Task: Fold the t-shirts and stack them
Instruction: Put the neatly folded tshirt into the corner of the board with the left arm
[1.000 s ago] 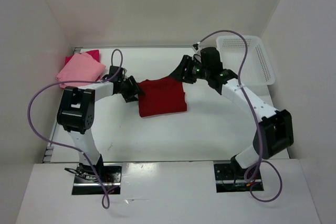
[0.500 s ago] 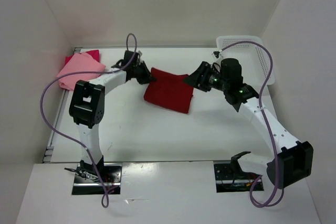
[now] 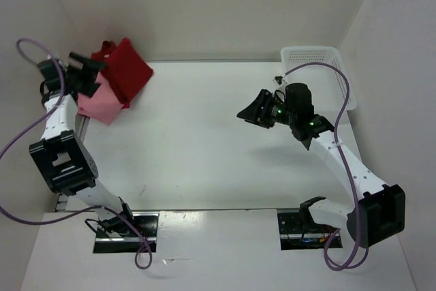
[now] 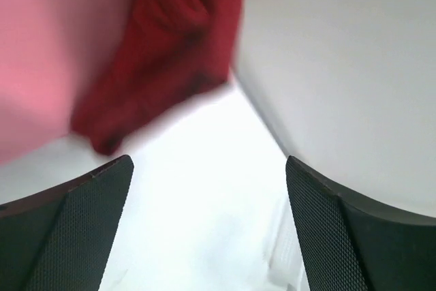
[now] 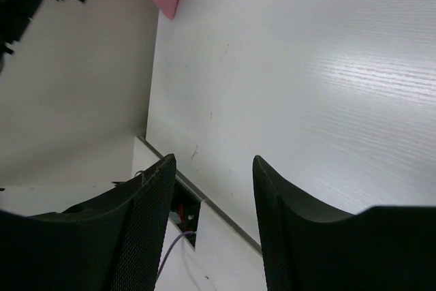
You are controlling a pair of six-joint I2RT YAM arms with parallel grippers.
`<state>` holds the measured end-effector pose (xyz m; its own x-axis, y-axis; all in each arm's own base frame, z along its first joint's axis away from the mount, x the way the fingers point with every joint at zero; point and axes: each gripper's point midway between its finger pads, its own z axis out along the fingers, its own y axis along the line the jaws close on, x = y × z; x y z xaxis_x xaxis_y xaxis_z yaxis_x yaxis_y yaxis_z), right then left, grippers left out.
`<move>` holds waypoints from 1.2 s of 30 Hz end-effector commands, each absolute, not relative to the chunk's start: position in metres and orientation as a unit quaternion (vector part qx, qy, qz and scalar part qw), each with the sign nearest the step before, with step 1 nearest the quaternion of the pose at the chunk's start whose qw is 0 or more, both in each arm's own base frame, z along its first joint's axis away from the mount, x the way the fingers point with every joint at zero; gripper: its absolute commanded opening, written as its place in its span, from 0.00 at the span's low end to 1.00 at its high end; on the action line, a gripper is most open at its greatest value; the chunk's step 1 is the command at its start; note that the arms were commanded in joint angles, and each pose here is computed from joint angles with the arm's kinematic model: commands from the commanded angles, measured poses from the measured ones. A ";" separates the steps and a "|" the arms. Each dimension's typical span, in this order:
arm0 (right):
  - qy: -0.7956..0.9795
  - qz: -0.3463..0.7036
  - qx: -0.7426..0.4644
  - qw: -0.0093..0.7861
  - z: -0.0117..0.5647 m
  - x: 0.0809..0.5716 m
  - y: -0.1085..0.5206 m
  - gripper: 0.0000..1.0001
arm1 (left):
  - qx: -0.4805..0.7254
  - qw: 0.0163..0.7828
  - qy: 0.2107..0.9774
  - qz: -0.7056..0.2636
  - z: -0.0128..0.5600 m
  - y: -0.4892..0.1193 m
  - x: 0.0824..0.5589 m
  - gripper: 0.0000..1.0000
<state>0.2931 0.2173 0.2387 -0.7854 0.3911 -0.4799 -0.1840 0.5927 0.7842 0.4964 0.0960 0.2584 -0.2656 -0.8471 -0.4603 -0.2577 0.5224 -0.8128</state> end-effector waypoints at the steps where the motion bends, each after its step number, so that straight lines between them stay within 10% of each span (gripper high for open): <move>1: 0.828 0.454 0.036 0.326 0.242 0.291 0.219 0.55 | -0.454 0.387 0.721 -0.354 0.193 0.106 0.453 1.00; 14: 0.861 0.428 0.053 0.270 0.178 0.263 0.209 0.64 | -0.363 0.378 0.809 -0.267 0.181 0.032 0.345 1.00; 15: 0.867 0.412 0.061 0.274 0.173 0.265 0.206 0.71 | -0.327 0.372 0.824 -0.276 0.183 0.010 0.338 1.00; 16: 0.873 0.399 0.056 0.274 0.167 0.263 0.203 1.00 | -0.311 0.368 0.829 -0.284 0.185 0.000 0.334 1.00; 36: 0.874 0.416 0.014 0.249 0.158 0.216 0.219 1.00 | -0.239 0.331 0.838 -0.363 0.184 -0.062 0.286 1.00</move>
